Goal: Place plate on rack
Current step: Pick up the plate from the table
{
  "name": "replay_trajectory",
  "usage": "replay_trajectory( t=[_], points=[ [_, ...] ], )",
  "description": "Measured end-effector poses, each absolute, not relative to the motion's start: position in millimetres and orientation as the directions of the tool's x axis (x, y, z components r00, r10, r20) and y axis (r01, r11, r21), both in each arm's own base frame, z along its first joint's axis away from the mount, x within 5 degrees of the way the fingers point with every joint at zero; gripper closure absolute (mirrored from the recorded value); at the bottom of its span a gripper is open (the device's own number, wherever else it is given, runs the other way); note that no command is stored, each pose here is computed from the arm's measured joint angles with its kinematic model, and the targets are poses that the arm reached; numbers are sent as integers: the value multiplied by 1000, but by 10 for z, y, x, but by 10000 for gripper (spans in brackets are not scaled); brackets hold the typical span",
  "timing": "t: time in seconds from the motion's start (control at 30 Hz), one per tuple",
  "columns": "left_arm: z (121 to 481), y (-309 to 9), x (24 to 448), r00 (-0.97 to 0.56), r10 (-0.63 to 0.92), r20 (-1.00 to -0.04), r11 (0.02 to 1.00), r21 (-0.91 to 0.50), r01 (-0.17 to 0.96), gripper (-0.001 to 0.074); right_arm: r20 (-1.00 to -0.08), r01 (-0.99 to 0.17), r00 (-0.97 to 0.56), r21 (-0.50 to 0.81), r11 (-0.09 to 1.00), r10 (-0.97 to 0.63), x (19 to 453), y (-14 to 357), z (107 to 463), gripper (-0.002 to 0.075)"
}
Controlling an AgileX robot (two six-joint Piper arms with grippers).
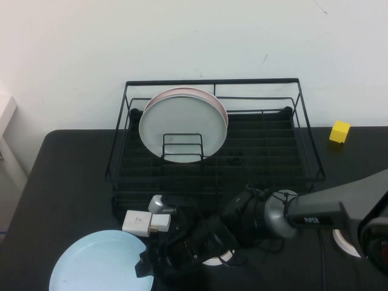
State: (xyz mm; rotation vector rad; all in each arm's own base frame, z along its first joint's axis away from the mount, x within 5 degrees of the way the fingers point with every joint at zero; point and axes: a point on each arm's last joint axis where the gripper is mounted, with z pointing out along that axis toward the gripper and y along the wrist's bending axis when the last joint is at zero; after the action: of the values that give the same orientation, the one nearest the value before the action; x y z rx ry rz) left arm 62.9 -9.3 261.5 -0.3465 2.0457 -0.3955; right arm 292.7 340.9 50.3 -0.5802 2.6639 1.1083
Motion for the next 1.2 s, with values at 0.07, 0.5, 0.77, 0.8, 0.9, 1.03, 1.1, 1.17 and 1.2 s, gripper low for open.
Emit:
replay_trajectory(
  t=[0.07,0.5,0.77,0.8,0.9,1.03,1.1,1.17,1.2],
  points=[
    [2615,-93,629,-475,-401,-783,906,-415,-80,736,-326,-425,-904,638,642,-275,2930,3412,507,308],
    [2628,-93,595,-461,-408,-788,902,-427,-68,736,-259,-325,-946,707,628,-197,2931,3455,486,336],
    [2630,-92,587,-459,-394,-796,908,-415,-59,736,-144,-146,-988,744,652,-57,3053,3382,509,336],
    [2628,-92,586,-461,-393,-796,908,-414,-60,736,-135,-133,-990,746,653,-47,3061,3375,509,336],
    [2627,-92,586,-462,-394,-795,908,-415,-60,736,-105,-97,-994,749,656,-27,3063,3369,475,337],
    [2627,-92,586,-462,-394,-795,908,-415,-60,736,-47,-44,-999,755,654,-14,3034,3367,377,337],
    [2627,-96,585,-463,-397,-792,906,-420,-59,736,-39,-38,-999,759,650,-13,3034,3375,376,337],
    [2627,-96,585,-463,-397,-792,906,-420,-59,736,-39,-37,-999,763,646,-11,3041,3383,387,337],
    [2627,-96,585,-463,-397,-792,906,-420,-59,736,-37,-34,-999,765,643,-9,3047,3391,398,337]
  ],
)
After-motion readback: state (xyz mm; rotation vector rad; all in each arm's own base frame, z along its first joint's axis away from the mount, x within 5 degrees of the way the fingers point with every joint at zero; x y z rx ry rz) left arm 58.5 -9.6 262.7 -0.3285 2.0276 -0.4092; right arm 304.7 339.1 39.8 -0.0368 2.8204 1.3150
